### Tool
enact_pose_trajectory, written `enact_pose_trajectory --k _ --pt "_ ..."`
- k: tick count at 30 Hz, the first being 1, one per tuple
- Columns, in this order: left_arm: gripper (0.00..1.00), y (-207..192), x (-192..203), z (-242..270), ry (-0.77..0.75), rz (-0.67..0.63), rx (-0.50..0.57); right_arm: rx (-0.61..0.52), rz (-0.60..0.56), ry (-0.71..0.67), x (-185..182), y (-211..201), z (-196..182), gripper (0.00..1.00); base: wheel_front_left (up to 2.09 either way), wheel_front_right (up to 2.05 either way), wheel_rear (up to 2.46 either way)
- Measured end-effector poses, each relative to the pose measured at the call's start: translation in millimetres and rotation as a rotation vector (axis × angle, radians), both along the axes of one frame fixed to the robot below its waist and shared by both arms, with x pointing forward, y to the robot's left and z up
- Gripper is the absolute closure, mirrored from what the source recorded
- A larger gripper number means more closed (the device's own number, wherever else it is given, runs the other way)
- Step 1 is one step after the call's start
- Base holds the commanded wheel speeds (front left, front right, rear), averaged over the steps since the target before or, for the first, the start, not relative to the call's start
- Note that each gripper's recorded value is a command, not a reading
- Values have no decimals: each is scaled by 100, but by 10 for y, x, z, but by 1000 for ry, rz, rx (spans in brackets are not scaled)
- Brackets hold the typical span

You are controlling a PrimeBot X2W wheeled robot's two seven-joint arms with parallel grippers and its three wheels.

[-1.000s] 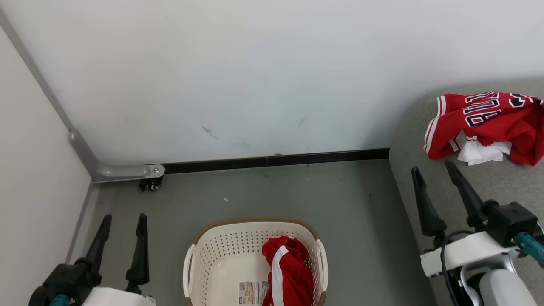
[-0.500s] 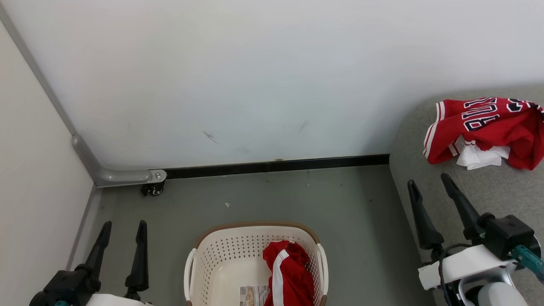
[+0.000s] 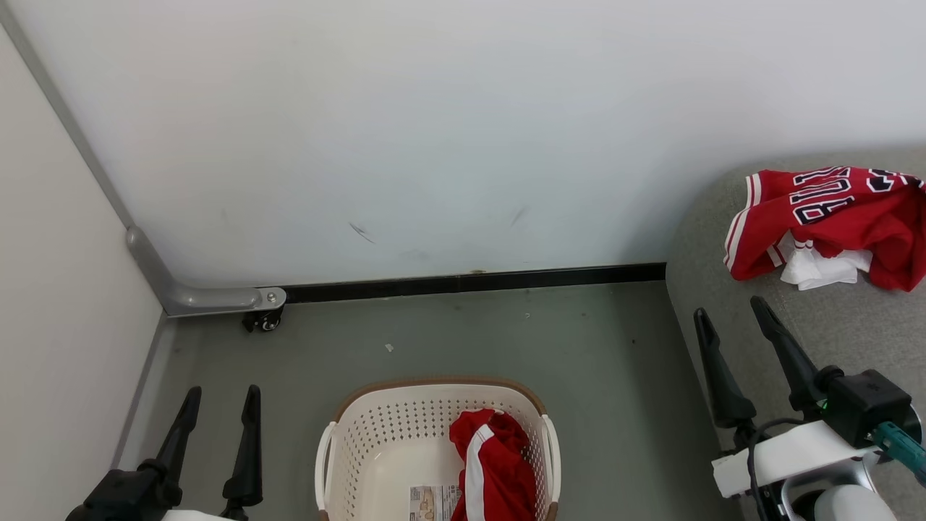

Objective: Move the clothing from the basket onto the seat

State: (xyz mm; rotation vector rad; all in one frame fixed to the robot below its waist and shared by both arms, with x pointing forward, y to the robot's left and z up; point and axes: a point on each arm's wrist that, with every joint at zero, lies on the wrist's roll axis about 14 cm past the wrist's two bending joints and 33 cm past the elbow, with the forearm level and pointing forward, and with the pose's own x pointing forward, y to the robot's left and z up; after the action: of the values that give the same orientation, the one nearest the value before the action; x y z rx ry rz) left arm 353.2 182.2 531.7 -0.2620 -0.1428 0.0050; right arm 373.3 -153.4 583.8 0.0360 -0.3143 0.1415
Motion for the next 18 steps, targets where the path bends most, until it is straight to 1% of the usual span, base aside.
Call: enact_pose_trajectory --k 10,18 --pt "0 -64 17 -82 22 -29 -4 9 -12 7 10 -44 -27 0 0 0 0" --pt "0 -260 24 -237 66 -110 -10 17 -16 -14 34 -62 41 0 0 0 0"
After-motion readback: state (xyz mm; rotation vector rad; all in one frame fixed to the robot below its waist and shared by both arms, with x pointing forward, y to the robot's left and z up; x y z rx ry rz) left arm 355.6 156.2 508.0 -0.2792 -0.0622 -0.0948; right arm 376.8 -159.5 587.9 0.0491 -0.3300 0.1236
